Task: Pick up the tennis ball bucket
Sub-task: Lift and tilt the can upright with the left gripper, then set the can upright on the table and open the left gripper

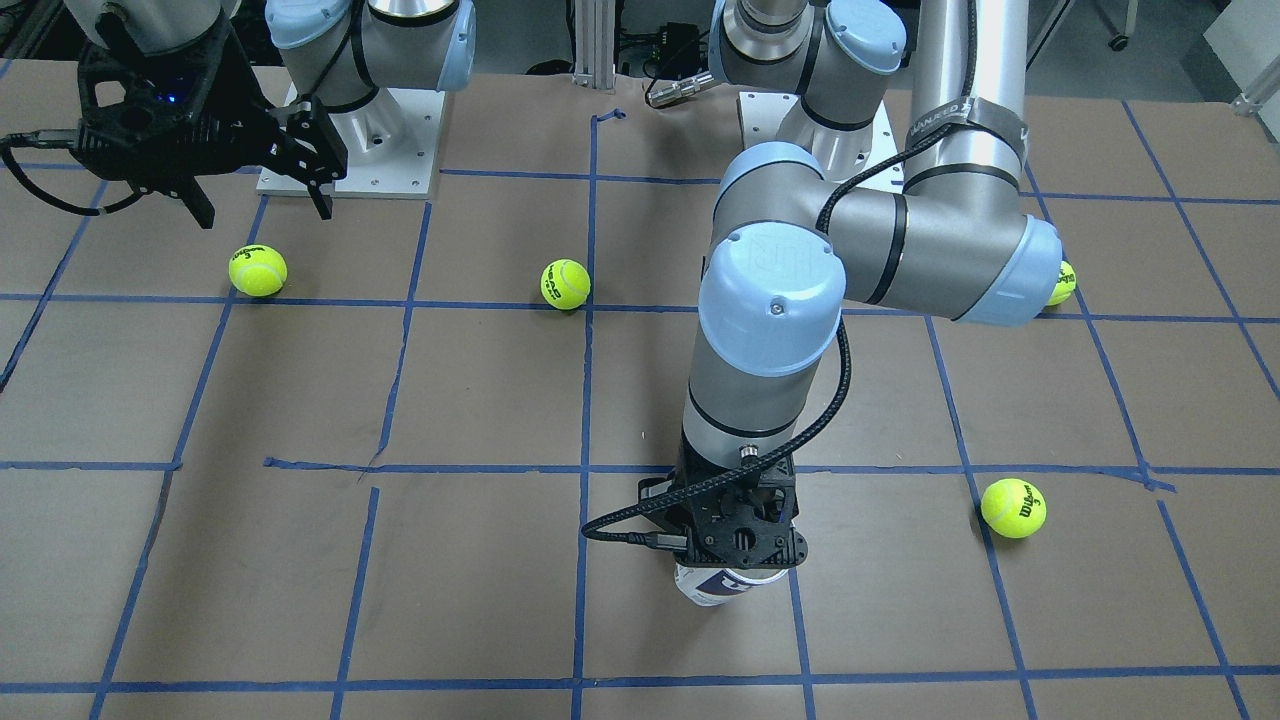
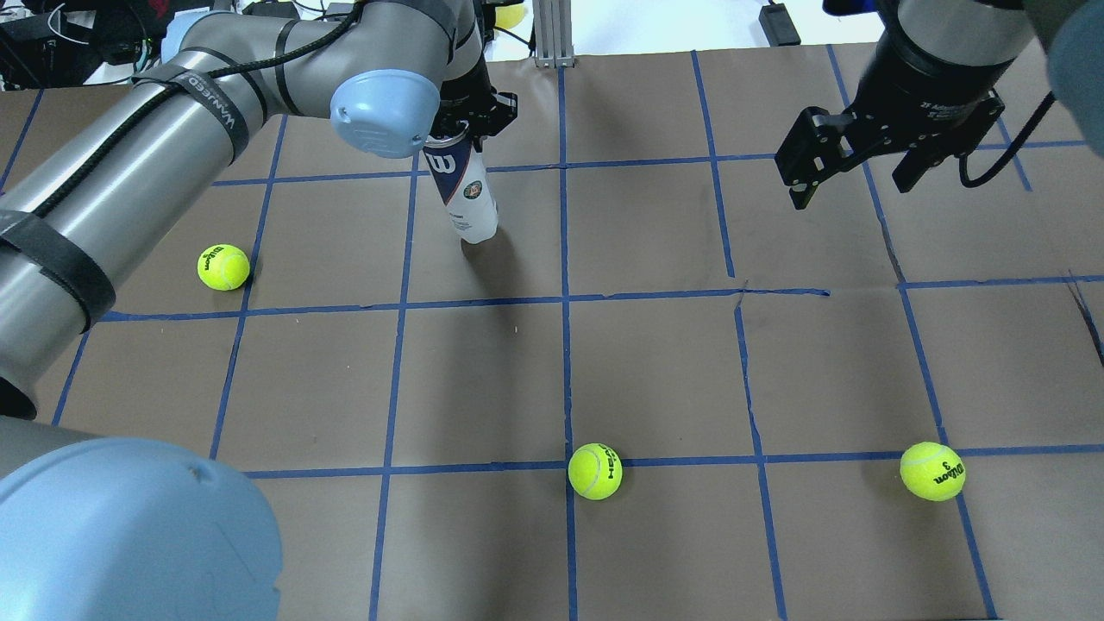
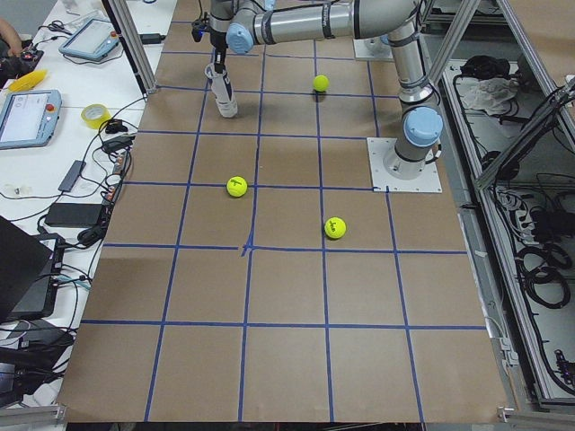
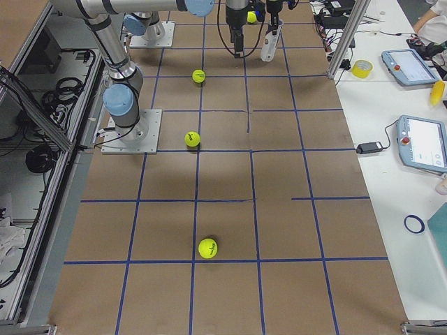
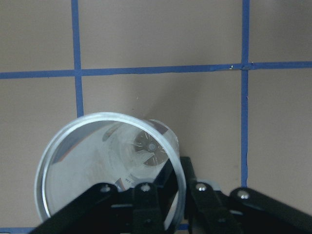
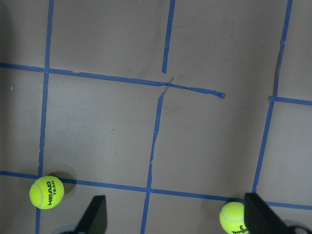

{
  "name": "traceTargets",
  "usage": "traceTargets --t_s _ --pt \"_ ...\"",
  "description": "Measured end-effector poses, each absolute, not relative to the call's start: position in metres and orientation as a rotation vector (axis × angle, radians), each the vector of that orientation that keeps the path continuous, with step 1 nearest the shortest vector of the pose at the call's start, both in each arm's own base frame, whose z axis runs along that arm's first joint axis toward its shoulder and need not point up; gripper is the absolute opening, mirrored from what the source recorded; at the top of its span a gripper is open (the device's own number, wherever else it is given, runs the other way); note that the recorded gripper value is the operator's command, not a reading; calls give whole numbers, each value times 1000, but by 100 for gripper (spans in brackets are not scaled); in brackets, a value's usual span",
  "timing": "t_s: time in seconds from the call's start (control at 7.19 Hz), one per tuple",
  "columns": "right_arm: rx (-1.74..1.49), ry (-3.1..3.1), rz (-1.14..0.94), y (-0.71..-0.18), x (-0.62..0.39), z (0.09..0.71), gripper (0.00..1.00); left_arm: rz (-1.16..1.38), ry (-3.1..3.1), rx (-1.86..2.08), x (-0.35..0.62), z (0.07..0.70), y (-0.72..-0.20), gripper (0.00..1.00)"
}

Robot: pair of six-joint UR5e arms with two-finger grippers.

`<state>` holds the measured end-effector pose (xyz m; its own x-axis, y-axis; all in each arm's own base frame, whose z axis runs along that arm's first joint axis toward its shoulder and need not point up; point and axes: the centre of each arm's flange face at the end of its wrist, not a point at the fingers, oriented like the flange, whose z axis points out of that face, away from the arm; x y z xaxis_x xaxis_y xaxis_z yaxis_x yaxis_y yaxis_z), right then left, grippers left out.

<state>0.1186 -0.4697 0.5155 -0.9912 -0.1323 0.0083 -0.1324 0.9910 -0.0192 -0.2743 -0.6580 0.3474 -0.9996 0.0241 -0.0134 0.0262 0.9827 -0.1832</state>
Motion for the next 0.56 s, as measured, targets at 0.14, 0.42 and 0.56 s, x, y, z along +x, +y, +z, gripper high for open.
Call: traceTargets --t_s 0.14,0.42,0.56 --pt "207 -3127 28 -470 119 515 100 -283 3118 45 -277 346 -656 100" --pt "208 -3127 27 -469 119 515 100 -280 3120 52 -279 349 -654 100" --pt "208 -3127 26 -469 119 515 100 -289 3121 54 -280 355 -652 100"
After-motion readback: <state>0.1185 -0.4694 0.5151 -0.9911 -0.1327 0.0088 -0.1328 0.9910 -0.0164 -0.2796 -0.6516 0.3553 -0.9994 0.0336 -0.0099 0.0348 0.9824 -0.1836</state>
